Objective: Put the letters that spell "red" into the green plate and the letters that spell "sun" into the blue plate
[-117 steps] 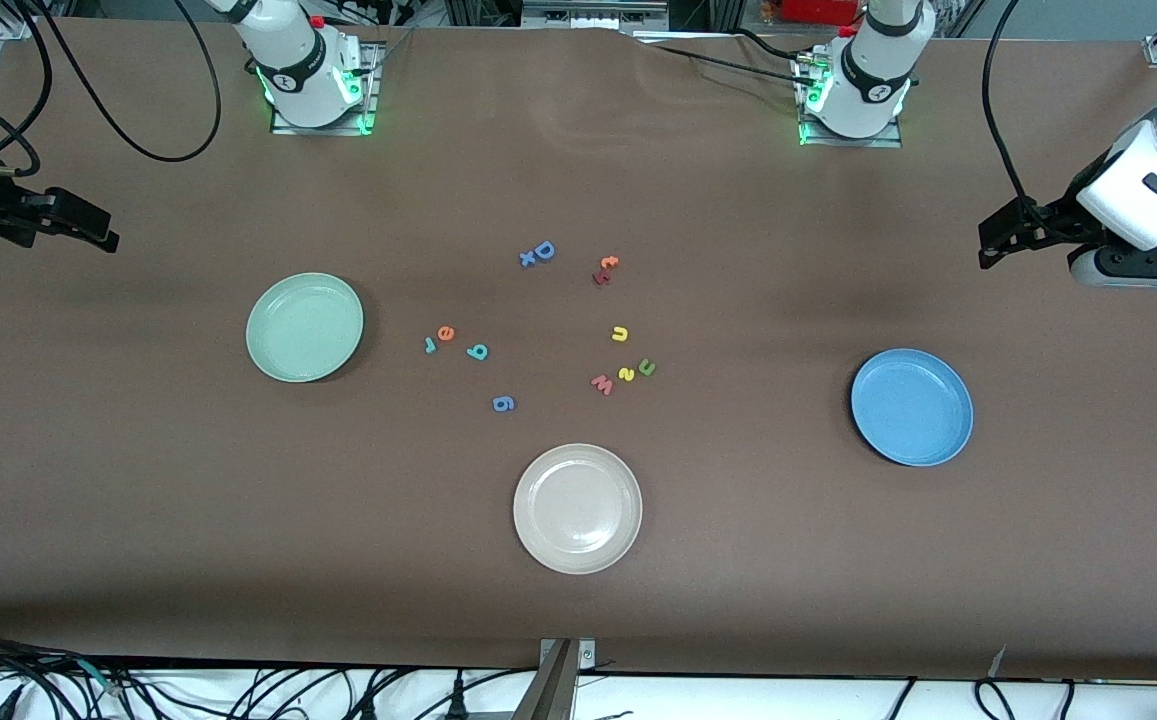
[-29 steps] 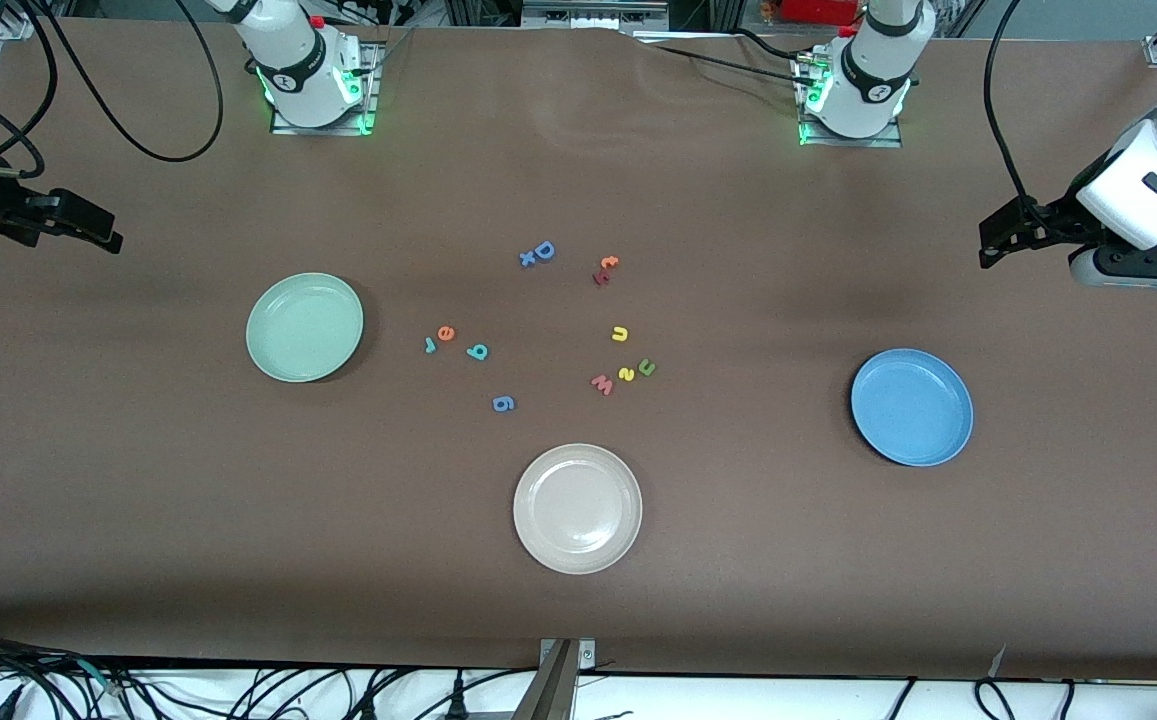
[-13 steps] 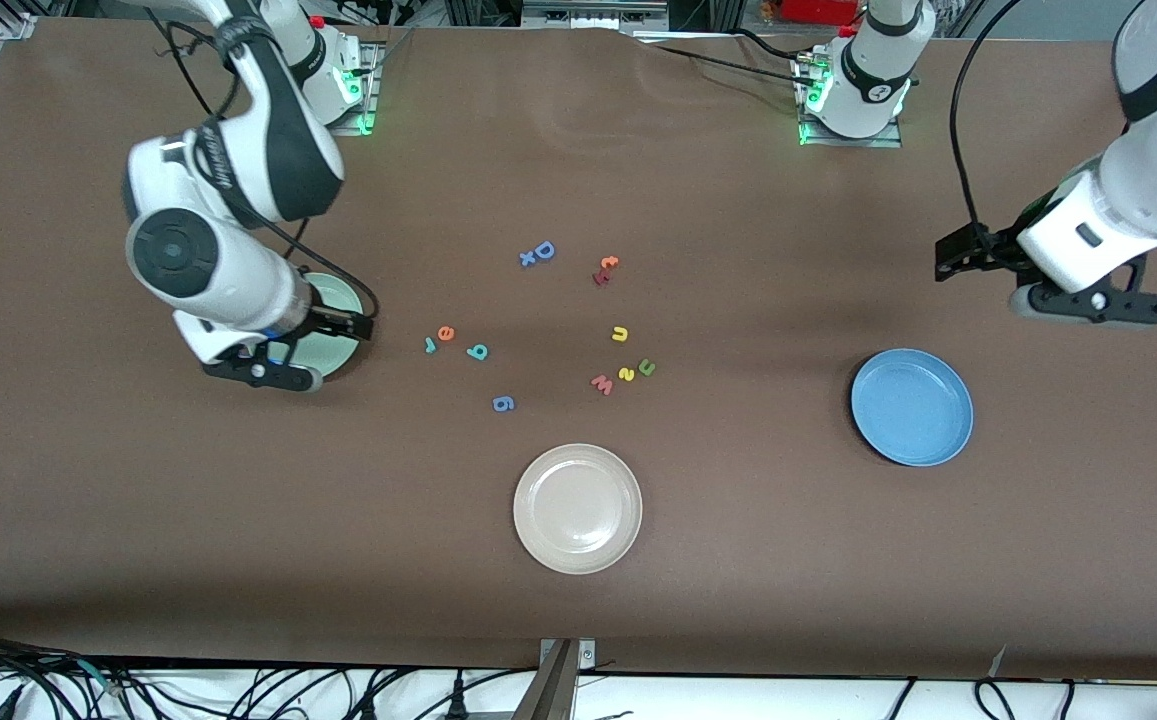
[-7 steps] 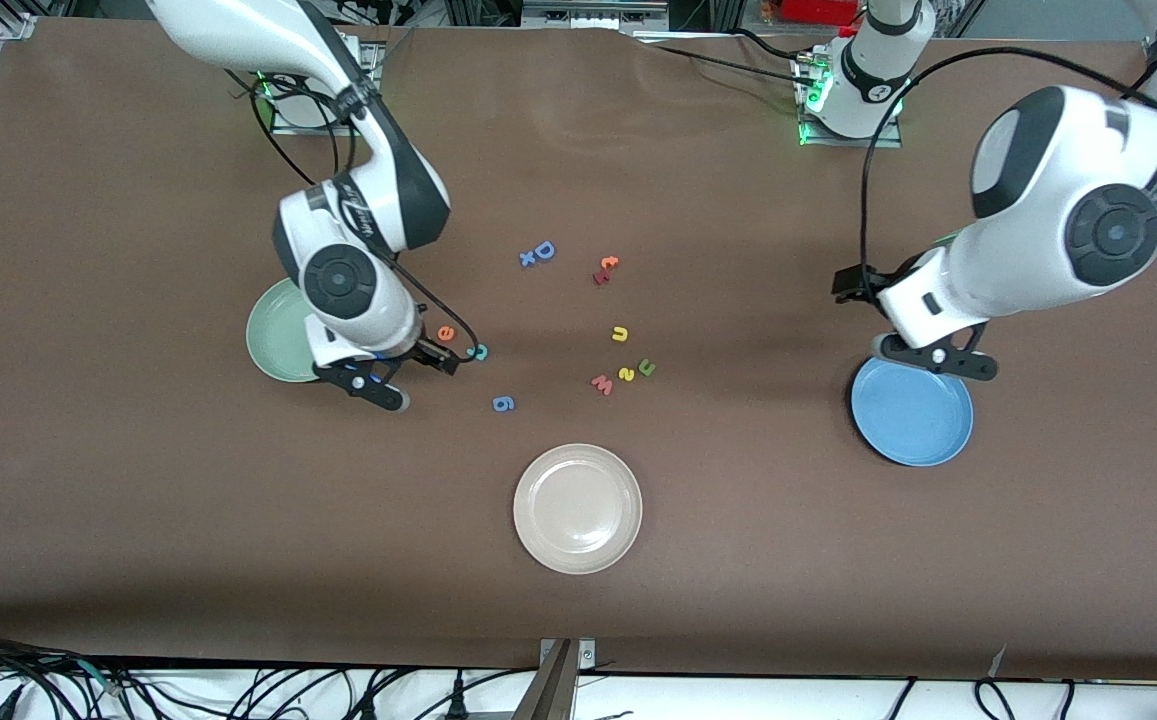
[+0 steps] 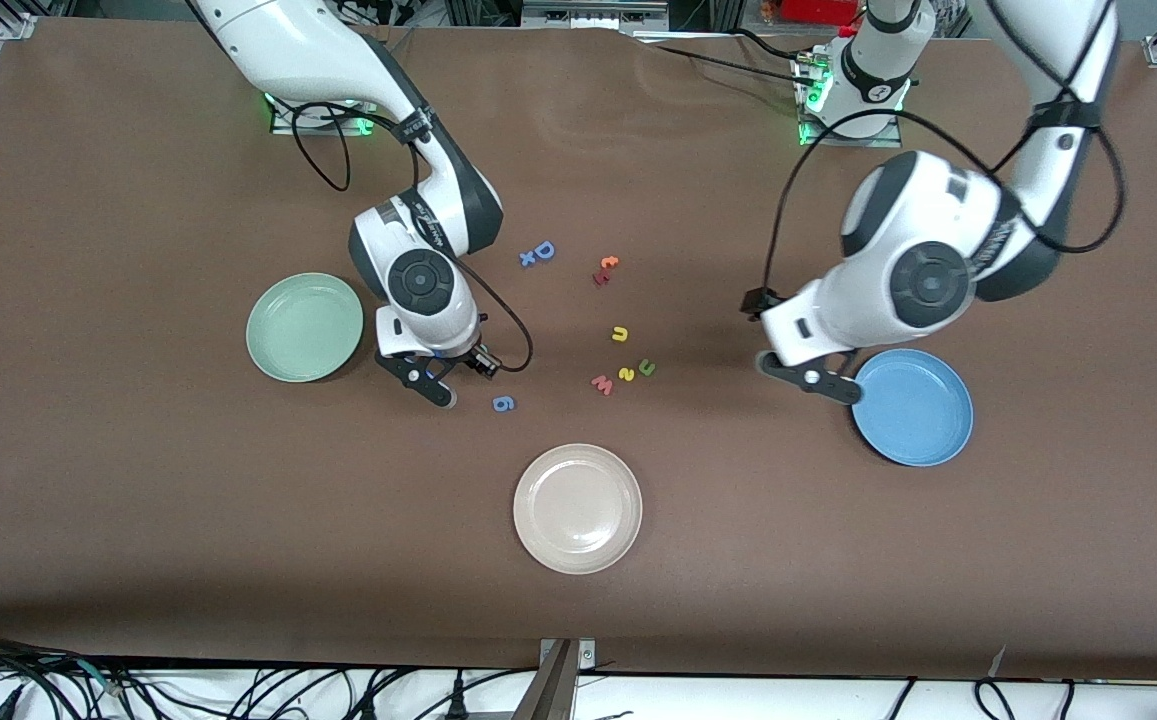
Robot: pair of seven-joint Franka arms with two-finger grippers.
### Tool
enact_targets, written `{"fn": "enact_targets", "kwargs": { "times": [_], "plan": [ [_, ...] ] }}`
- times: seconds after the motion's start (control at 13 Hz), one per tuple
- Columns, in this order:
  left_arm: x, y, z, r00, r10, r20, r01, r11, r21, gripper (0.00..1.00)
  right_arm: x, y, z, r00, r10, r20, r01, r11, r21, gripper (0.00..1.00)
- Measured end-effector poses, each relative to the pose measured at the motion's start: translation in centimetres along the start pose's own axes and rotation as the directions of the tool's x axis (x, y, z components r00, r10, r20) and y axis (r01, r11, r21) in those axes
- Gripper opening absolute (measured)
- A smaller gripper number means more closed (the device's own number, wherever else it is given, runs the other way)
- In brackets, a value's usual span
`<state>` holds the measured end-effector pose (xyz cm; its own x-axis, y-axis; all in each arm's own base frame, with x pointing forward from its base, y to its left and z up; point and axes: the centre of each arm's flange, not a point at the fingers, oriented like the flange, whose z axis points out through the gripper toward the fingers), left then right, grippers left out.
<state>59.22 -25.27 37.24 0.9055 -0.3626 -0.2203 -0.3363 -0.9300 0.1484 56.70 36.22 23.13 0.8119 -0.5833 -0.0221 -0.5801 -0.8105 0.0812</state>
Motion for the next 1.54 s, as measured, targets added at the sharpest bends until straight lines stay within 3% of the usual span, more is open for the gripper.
{"fn": "enact_targets", "kwargs": {
  "times": [0.38,0.61,0.77,0.92,1.23,1.54],
  "plan": [
    [3.4,1.1,4.1,0.977,0.188,-0.105,-0.189,0.982,-0.001,1.0,-2.0,-0.1,3.5,0.993,0.12,0.001,-0.12,0.993,-0.02,0.68],
    [4.9,3.3,9.1,0.959,0.265,-0.1,-0.267,0.964,-0.006,1.0,-2.1,0.1,4.2,0.984,0.179,0.001,-0.179,0.983,-0.034,0.67],
    [5.3,6.1,12.5,0.942,0.324,-0.084,-0.322,0.946,0.03,1.0,-2.2,0.3,4.6,0.981,0.194,0.001,-0.194,0.98,-0.037,0.65],
    [5.4,7.5,14.3,0.943,0.327,-0.07,-0.323,0.945,0.057,0.99,-2.2,0.2,4.6,0.978,0.208,-0.001,-0.208,0.978,-0.026,0.64],
    [5.4,7.9,14.7,0.98,0.183,-0.073,-0.179,0.982,0.054,0.99,-2.4,0.4,5.0,0.976,0.216,-0.001,-0.215,0.976,-0.032,0.58],
    [5.4,10.1,14.9,0.955,0.281,-0.096,-0.258,0.945,0.198,1.0,-2.4,0.5,5.5,0.976,0.217,0.0,-0.217,0.976,-0.035,0.53]
  ]
}}
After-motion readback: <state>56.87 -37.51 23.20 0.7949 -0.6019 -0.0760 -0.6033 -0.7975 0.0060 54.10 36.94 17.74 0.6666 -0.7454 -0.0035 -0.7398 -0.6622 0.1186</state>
